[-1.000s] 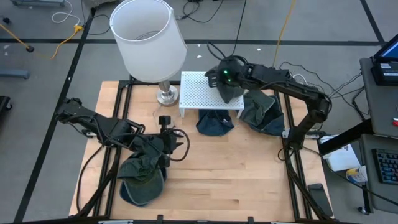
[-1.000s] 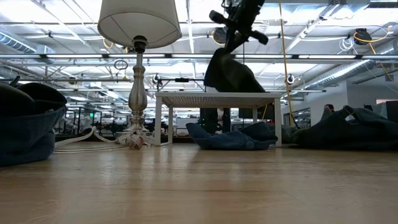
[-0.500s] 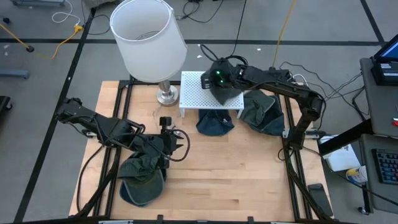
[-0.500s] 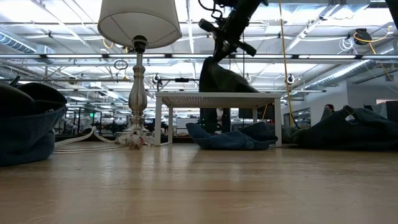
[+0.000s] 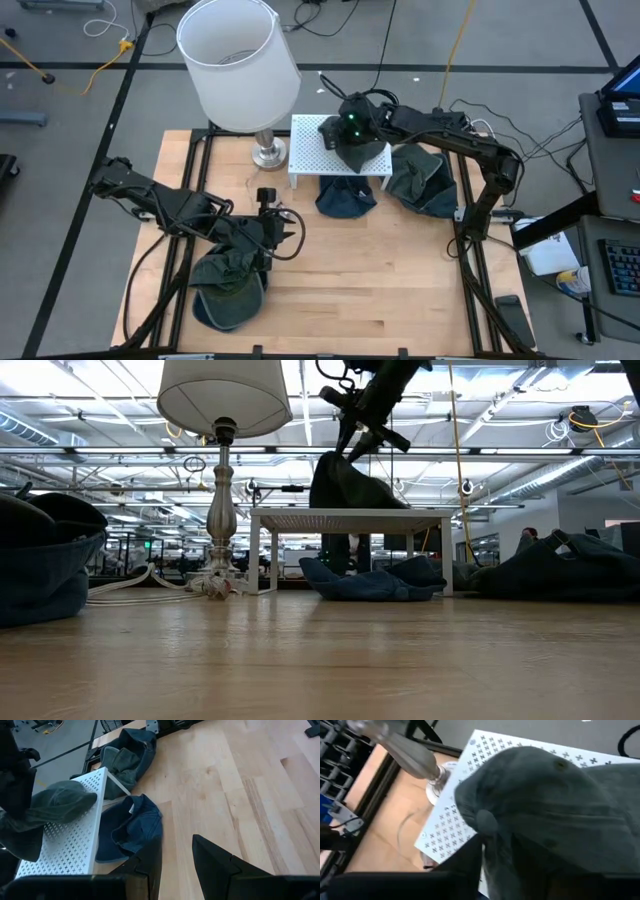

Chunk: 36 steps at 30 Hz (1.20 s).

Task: Pick & Place hat
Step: Put the bottom right gray cap on the shelf

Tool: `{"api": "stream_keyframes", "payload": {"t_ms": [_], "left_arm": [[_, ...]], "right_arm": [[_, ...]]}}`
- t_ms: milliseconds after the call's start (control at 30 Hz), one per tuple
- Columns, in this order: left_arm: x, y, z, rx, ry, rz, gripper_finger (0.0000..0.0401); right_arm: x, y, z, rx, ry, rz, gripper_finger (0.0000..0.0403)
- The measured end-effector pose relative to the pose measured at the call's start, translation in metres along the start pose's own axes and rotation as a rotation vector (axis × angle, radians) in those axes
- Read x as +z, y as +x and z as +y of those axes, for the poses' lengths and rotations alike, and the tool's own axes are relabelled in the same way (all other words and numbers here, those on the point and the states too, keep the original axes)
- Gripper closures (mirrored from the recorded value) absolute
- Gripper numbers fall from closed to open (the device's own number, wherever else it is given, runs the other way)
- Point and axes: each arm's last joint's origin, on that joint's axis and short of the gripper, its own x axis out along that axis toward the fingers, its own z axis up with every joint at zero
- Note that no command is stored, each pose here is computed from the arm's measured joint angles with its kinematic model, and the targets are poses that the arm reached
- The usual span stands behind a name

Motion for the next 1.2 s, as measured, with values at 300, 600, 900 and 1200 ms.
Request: {"api": "stream_keyframes", "payload": {"t_ms": [300,600,900,1200], "left_arm": [[0.000,0.000,-0.002,-0.053,0.000,-0.002,0.0288],[0.000,0.000,-0.002,-0.071,0.005,-0.003,0.0288],[0.000,0.000,-0.002,-0.071,-0.023,-0.002,0.0288],[0.000,0.001,-0.001,-0.068,-0.078,0.001,0.0288]], "right_arm": [[0.003,-0.022,-0.003,0.038,-0.039,-0.005,0.0198],[0.018,-0.048,-0.041,-0.040,-0.030,0.063,0.0180],[0.054,-0.047,-0.103,-0.043,-0.071,0.100,0.0187],[0.069,-0.035,-0.182,0.155,-0.003,0.166,0.0188]]}}
